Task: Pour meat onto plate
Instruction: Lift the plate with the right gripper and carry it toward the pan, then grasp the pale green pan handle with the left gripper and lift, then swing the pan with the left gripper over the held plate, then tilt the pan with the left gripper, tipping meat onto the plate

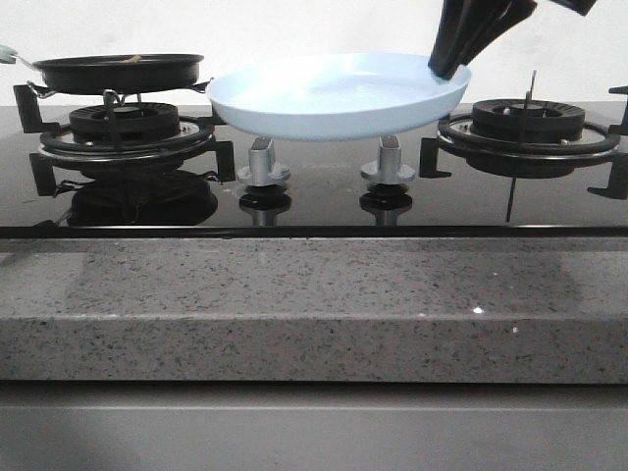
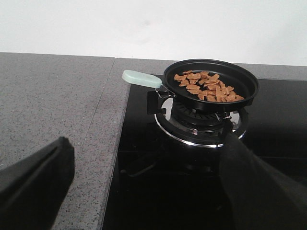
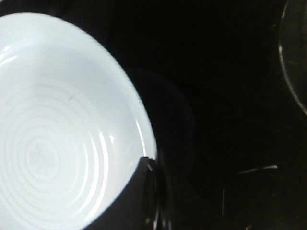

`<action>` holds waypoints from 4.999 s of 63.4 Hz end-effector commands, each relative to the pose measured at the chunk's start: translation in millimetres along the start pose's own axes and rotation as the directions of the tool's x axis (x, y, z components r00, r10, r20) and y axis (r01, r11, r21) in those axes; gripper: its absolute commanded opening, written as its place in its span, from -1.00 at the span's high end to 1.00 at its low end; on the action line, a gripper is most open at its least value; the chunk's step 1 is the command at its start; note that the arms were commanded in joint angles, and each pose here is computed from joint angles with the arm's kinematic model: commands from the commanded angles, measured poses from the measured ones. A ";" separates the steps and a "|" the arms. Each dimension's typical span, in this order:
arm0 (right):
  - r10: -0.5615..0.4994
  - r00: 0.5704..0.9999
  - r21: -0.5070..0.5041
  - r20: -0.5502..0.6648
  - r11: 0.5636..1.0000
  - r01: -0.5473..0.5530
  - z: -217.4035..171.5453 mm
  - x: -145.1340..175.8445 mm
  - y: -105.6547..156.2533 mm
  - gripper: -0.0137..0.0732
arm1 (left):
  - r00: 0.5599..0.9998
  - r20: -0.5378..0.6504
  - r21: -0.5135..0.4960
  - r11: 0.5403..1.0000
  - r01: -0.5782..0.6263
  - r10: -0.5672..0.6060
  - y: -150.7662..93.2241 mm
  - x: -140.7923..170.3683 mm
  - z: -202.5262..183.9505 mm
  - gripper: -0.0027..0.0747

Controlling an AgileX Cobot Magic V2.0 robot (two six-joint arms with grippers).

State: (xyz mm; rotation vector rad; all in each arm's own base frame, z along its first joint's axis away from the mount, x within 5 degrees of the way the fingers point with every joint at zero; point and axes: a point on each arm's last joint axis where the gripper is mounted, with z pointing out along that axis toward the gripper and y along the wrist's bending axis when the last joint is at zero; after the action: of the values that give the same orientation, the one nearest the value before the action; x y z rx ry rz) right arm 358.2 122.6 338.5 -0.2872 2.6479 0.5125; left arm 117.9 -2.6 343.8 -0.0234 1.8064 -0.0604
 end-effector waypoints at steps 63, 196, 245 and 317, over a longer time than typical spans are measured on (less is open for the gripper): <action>-0.009 0.987 -0.043 0.163 0.999 0.016 -21.6 4.7 14.3 0.85 | 0.955 -0.127 0.051 0.959 0.278 -0.269 -4.6 -52.7 38.8 -0.64; -0.009 0.986 -0.043 0.165 0.999 0.016 -21.6 4.5 14.2 0.85 | 0.527 -0.483 0.206 0.494 0.845 -0.699 71.0 -44.2 272.1 0.68; -0.009 0.986 -0.043 0.165 0.999 0.016 -21.6 4.5 14.2 0.85 | 0.525 -0.533 0.408 0.342 0.847 -0.664 64.4 -77.5 238.7 0.98; -0.009 0.986 -0.043 0.165 0.999 0.016 -21.6 4.5 14.2 0.85 | 0.999 -0.042 0.685 0.727 0.052 -0.032 -104.7 -138.9 146.9 0.98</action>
State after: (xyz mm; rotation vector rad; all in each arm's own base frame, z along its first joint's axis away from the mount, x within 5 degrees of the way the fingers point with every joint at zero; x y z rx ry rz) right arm 349.6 128.1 329.5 -0.2740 2.5968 0.5317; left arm 315.4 -101.1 406.0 0.4505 1.8663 -0.8584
